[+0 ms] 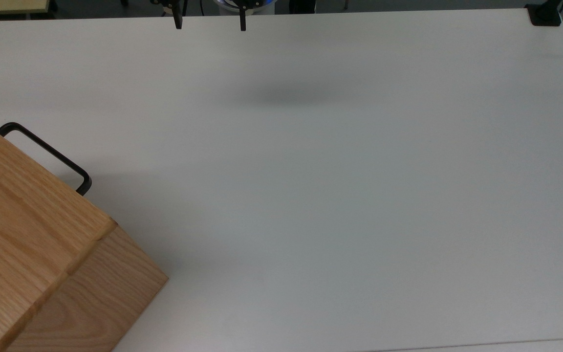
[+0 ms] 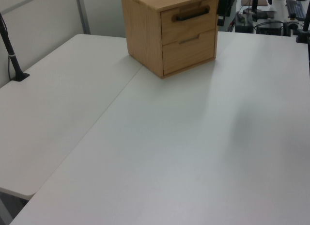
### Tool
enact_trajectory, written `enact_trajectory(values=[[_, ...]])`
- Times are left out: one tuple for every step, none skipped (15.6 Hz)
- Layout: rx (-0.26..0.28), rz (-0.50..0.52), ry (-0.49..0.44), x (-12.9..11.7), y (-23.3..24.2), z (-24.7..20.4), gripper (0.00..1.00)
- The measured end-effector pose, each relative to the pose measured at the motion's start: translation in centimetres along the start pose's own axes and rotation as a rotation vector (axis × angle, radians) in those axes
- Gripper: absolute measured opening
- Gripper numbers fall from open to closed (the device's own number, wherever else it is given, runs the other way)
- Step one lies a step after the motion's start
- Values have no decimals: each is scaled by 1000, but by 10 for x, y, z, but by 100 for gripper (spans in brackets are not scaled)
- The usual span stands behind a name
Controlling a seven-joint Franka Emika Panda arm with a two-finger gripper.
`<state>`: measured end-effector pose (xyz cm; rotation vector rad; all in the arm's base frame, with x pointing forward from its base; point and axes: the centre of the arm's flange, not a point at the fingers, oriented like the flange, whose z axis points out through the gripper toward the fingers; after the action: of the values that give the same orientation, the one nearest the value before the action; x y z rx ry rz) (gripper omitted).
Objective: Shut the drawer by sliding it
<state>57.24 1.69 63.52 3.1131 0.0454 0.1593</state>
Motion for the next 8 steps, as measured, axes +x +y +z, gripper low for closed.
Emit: enact_trajectory(values=[[1,-7,0,0,-4,0,100],[1,-13,0,0,-7,0,100],[2,-16,0,0,-9,0,100],[2,-19,-1,0,-11,0,100],[2,-19,-1,0,-11,0,100],[2,-19,-1,0,-11,0,100],[2,-19,-2,0,-11,0,100],[2,-19,-2,0,-11,1,100]])
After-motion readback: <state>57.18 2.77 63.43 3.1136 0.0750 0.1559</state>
